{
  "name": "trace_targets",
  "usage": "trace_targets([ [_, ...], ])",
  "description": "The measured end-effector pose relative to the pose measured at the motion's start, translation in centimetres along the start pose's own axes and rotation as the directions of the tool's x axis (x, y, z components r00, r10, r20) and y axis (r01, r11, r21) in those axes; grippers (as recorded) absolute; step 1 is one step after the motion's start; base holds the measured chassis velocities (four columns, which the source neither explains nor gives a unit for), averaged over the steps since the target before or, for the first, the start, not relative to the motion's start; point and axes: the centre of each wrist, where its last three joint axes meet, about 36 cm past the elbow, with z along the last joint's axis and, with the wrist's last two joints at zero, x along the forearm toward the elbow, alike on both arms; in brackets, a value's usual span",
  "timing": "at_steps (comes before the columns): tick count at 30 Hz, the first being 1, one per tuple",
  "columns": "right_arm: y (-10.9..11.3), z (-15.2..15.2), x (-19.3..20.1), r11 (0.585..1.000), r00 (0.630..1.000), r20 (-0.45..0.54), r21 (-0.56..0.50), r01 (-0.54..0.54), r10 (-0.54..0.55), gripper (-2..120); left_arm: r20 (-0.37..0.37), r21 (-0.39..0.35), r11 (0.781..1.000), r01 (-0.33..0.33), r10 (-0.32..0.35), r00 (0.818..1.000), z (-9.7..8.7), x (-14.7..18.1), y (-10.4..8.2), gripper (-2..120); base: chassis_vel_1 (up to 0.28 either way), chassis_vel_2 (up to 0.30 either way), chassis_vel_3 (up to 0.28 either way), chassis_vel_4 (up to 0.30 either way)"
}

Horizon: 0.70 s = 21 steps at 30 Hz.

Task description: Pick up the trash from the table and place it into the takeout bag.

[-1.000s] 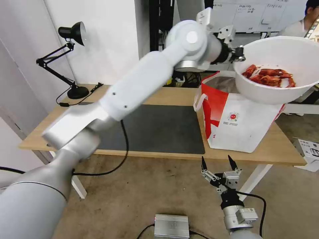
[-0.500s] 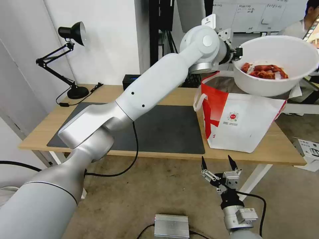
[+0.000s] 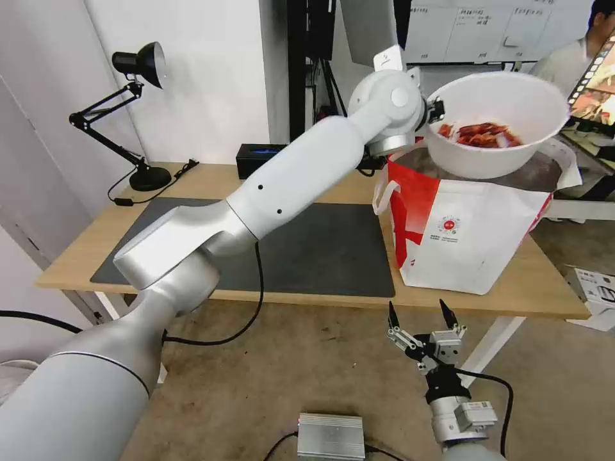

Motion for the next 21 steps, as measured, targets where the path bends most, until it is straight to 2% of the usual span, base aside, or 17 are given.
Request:
trace_targets([
  [4,0.0,0.0,0.0,1.000,1.000,0.000,0.000,0.000,0.000,100,0.000,0.003,0.999,0.049,-0.049,0.999,1.2,-0.6,0.4,0,0.000,0.000,0.000,0.000],
  [6,0.0,0.0,0.0,1.000,1.000,0.000,0.000,0.000,0.000,100,0.001,0.000,0.999,0.054,-0.054,0.999,1.4,-0.6,0.5,0,0.000,0.000,0.000,0.000],
  [8,0.0,0.0,0.0,1.000,1.000,0.000,0.000,0.000,0.000,100,0.001,-0.026,0.998,0.064,-0.064,0.998,1.8,-0.6,0.4,0,0.000,0.000,0.000,0.000],
  [15,0.0,0.0,0.0,1.000,1.000,0.000,0.000,0.000,0.000,100,-0.006,-0.084,0.994,0.071,-0.071,0.997,2.5,-0.6,0.1,0,0.000,0.000,0.000,0.000],
  [21,0.0,0.0,0.0,1.000,1.000,0.000,0.000,0.000,0.000,100,-0.012,-0.099,0.993,0.063,-0.064,0.998,2.7,-0.4,-0.1,0,0.000,0.000,0.000,0.000],
])
